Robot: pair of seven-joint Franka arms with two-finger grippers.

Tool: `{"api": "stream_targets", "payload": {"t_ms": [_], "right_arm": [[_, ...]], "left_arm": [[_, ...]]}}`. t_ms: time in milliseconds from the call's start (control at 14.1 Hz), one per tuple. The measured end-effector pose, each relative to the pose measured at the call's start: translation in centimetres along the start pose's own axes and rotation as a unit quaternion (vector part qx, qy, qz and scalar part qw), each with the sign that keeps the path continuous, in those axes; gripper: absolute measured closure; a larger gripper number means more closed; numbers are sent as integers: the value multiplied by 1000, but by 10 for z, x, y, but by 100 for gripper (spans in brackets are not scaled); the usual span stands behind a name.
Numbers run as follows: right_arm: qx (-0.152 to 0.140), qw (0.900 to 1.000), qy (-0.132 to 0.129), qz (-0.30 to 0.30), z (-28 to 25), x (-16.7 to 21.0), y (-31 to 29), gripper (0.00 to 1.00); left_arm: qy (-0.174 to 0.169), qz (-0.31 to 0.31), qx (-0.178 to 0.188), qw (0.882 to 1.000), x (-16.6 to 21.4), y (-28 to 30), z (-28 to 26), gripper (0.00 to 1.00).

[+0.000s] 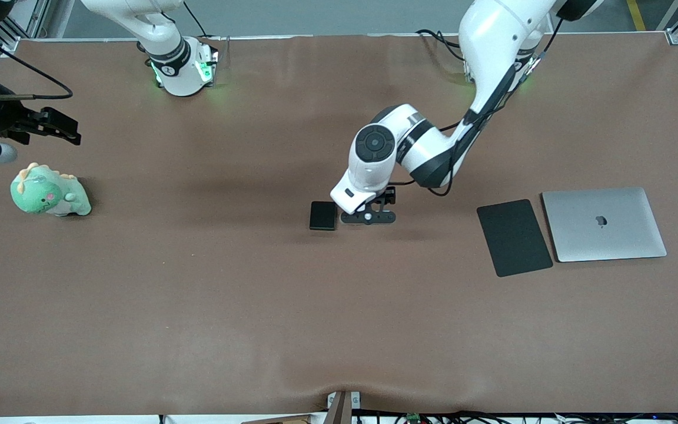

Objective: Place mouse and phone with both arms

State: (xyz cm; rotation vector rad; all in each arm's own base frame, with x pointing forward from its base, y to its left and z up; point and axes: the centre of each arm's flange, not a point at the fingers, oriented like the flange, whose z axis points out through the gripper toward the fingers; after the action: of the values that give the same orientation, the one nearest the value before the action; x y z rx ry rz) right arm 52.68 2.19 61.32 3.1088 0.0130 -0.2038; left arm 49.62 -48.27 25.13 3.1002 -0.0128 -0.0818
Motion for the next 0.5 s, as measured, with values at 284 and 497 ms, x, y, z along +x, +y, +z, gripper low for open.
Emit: {"api": "stream_targets", "payload": {"t_ms": [284,497], "right_arm": [[-3,1000,8,-20,12,13,-45,0],[37,999,1,12,30,24,-100,0]], "left_arm": [[-13,10,8,1000,-16,13,40,16],[-18,10,12,1000,-17,13,48,18]]}}
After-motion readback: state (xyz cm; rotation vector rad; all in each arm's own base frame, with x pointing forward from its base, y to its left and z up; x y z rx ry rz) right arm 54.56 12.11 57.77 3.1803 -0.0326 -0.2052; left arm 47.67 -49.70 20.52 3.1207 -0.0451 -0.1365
